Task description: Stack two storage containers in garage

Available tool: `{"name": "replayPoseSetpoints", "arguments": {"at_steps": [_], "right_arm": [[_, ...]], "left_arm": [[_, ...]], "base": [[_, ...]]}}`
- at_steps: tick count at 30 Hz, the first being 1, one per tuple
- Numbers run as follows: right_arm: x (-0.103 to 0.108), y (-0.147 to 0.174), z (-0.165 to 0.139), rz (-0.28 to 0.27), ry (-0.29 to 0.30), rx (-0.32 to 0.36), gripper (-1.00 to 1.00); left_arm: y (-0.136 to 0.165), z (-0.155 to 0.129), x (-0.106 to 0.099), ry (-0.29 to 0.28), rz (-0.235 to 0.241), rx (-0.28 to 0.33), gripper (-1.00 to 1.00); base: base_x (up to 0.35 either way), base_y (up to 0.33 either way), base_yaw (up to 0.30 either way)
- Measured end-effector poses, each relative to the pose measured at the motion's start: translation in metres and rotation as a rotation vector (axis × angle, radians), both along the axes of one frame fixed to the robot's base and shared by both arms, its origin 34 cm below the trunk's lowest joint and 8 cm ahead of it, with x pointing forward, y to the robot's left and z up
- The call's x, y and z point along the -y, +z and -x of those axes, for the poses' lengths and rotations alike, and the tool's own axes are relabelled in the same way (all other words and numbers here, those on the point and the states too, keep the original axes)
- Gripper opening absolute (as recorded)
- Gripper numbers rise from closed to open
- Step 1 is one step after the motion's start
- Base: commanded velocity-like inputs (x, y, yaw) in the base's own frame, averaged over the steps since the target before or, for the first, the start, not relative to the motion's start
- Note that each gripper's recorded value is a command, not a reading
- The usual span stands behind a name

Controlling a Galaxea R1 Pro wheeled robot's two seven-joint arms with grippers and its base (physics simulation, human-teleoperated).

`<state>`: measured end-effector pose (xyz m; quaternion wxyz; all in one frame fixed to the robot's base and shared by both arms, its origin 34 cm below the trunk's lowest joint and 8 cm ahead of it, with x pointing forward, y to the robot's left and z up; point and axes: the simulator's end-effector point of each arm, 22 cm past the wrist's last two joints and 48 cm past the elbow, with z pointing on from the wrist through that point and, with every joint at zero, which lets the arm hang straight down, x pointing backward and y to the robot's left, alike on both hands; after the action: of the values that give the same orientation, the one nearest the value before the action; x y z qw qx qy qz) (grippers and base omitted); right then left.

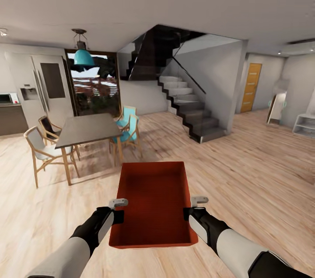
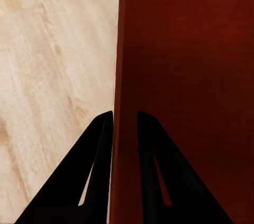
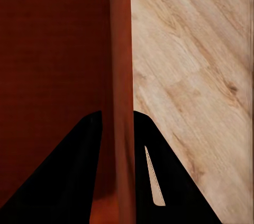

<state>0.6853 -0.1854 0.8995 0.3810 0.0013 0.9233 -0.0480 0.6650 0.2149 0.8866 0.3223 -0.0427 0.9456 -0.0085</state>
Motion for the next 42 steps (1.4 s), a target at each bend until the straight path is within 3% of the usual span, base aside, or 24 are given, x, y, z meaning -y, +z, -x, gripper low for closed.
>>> {"name": "replayPoseSetpoints", "arguments": {"at_steps": [42], "right_arm": [[0.0019,0.0009,-0.0008,0.014,0.007,0.003,-1.00]], "left_arm": [[-0.0049,0.0017,0.0023,0.003,0.012,0.005,-1.00]], "base": [[0.323,0.000,-0.244]]}}
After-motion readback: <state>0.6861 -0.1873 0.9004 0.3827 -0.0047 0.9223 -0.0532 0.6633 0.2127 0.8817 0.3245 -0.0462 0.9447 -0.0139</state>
